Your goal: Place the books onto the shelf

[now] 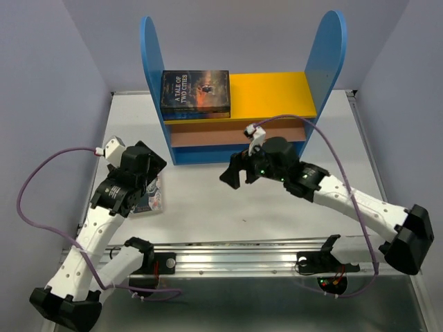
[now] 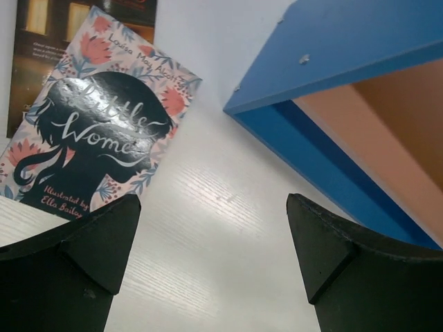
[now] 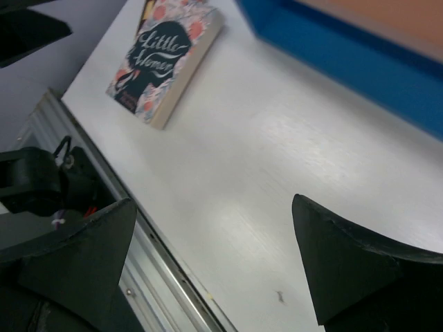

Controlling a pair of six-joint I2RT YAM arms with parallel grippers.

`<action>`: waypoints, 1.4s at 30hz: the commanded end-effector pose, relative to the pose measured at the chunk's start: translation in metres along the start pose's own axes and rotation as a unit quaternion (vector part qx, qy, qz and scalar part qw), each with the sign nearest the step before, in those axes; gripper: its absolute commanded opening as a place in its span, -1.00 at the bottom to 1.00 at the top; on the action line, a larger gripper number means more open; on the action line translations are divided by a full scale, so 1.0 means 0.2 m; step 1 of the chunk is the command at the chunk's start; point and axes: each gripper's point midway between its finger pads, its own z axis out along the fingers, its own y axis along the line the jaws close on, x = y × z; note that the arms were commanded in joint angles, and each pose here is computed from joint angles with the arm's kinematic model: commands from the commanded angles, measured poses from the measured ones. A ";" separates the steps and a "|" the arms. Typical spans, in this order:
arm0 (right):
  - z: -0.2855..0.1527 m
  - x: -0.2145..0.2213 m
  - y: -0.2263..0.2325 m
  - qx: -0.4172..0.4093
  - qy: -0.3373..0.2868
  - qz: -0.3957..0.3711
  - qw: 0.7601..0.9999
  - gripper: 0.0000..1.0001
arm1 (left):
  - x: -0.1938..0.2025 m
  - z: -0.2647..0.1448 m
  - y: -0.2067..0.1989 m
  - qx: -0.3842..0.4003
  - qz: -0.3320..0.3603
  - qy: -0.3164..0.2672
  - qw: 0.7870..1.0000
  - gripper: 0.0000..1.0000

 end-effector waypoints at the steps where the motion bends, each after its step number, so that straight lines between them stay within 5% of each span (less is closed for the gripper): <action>1: 0.19 0.08 0.14 -0.038 -0.028 0.065 0.997 1.00 | -0.02 0.15 0.09 -0.033 -0.029 -0.016 0.999 0.98; 4: 0.31 0.18 0.22 -0.041 -0.025 0.090 0.995 1.00 | 0.00 0.28 0.18 -0.052 -0.041 0.004 0.998 0.98; 13: 0.75 0.38 0.30 -0.049 -0.038 0.158 0.986 1.00 | -0.23 0.43 0.49 -0.123 -0.114 -0.069 0.983 0.98; 21: 1.08 0.49 0.46 -0.118 0.003 0.156 0.981 1.00 | -0.18 0.60 0.71 -0.180 -0.155 -0.024 0.971 0.98; 42: 1.46 0.74 0.48 -0.130 0.093 0.130 0.979 1.00 | -0.08 0.73 0.88 -0.239 -0.148 0.028 0.959 0.98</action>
